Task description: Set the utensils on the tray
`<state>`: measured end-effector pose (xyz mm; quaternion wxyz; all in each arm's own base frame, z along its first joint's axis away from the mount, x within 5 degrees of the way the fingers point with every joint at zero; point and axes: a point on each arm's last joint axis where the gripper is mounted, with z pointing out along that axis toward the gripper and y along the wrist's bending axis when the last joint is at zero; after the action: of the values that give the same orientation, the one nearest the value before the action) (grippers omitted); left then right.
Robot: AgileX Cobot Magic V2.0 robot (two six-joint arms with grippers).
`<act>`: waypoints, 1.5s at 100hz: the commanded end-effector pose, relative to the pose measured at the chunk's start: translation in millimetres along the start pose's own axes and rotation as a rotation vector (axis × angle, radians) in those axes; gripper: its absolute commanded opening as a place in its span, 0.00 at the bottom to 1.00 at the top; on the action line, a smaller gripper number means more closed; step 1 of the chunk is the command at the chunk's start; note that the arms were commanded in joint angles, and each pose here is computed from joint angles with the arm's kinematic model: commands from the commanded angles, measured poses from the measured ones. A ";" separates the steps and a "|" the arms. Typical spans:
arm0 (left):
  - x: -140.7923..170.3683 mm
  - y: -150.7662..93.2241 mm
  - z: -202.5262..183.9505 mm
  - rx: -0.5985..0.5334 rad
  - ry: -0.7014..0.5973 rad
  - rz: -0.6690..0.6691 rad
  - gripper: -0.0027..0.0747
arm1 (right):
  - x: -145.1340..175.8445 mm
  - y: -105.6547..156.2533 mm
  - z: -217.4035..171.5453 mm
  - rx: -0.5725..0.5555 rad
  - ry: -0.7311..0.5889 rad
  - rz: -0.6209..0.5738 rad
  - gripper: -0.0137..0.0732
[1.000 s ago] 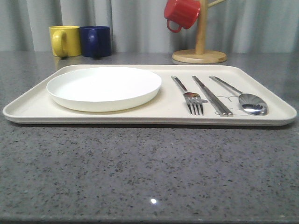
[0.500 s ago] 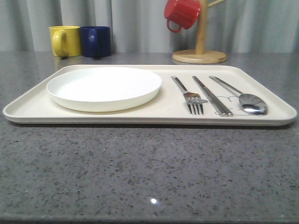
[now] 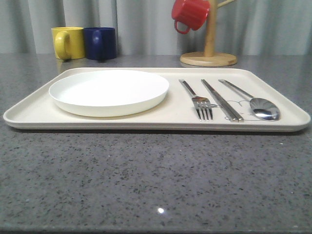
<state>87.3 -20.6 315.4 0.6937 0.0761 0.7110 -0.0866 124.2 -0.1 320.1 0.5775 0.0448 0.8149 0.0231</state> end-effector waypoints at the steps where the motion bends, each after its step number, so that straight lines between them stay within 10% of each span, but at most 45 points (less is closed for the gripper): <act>1: -15.0 1.8 -0.9 -0.021 -0.095 -0.013 0.01 | -17.2 1.4 -4.0 -0.011 -0.127 -0.020 0.07; 92: -15.0 1.8 -0.9 -0.021 -0.095 -0.013 0.01 | -13.6 1.1 -4.4 -0.014 -0.133 -0.020 0.07; 150: -15.0 1.8 -0.9 -0.021 -0.095 -0.013 0.01 | 85.4 -7.8 -45.2 -0.084 -0.460 -0.001 0.07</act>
<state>87.3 -20.6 315.4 0.6937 0.0761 0.7110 -0.0866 59.3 2.3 246.2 0.6932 0.0294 0.7181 0.0534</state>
